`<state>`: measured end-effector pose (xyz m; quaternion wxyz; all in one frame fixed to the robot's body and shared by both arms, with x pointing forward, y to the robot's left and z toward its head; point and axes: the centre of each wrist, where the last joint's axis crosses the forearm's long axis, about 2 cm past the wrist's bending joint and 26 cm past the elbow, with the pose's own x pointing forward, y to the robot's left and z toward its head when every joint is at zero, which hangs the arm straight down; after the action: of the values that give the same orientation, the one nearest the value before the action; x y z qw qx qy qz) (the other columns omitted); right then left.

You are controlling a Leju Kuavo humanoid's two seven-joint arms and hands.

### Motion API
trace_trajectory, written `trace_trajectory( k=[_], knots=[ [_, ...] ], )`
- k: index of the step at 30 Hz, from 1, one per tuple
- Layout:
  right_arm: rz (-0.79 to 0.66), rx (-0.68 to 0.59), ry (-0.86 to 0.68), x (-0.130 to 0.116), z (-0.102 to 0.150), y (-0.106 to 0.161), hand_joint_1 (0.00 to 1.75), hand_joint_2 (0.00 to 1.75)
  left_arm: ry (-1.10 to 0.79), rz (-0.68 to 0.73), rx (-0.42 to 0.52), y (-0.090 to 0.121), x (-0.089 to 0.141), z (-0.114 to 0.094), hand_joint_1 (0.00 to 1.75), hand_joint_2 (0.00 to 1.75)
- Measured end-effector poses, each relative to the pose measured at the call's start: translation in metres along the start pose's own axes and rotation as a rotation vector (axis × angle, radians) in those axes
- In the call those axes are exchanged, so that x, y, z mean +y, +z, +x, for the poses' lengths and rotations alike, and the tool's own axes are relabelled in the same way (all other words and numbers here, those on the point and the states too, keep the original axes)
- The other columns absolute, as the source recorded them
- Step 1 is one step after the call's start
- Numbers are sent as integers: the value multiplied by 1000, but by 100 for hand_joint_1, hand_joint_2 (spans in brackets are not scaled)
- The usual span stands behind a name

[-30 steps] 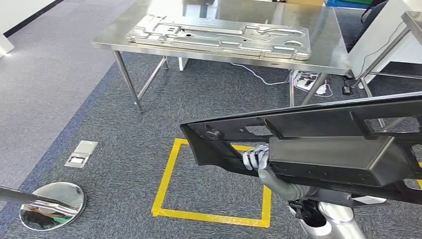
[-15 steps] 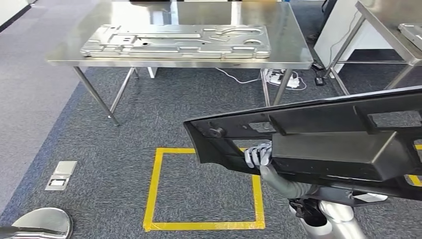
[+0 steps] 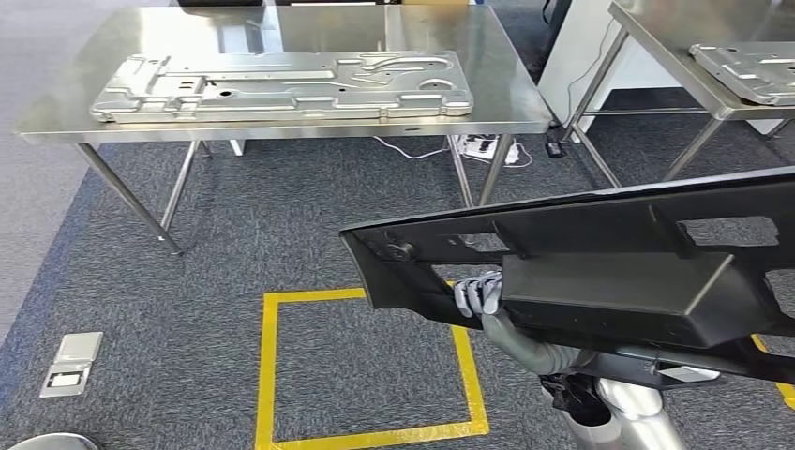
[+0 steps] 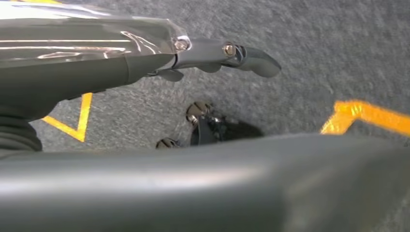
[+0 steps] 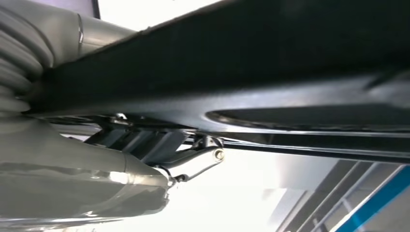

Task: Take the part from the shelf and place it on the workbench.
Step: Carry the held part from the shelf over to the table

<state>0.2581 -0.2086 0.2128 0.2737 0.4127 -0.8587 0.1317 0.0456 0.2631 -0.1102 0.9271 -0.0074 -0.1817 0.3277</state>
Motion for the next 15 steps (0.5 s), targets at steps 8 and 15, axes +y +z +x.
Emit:
trace_trajectory(
  k=[8, 15],
  knots=[
    [-1, 7, 2, 0, 0, 2, 175, 175, 0, 0, -1, 0, 0, 0, 0, 175],
    [2, 5, 3, -1, 0, 1, 175, 175, -1, -7, -8, -1, -2, 3, 0, 175]
  ],
)
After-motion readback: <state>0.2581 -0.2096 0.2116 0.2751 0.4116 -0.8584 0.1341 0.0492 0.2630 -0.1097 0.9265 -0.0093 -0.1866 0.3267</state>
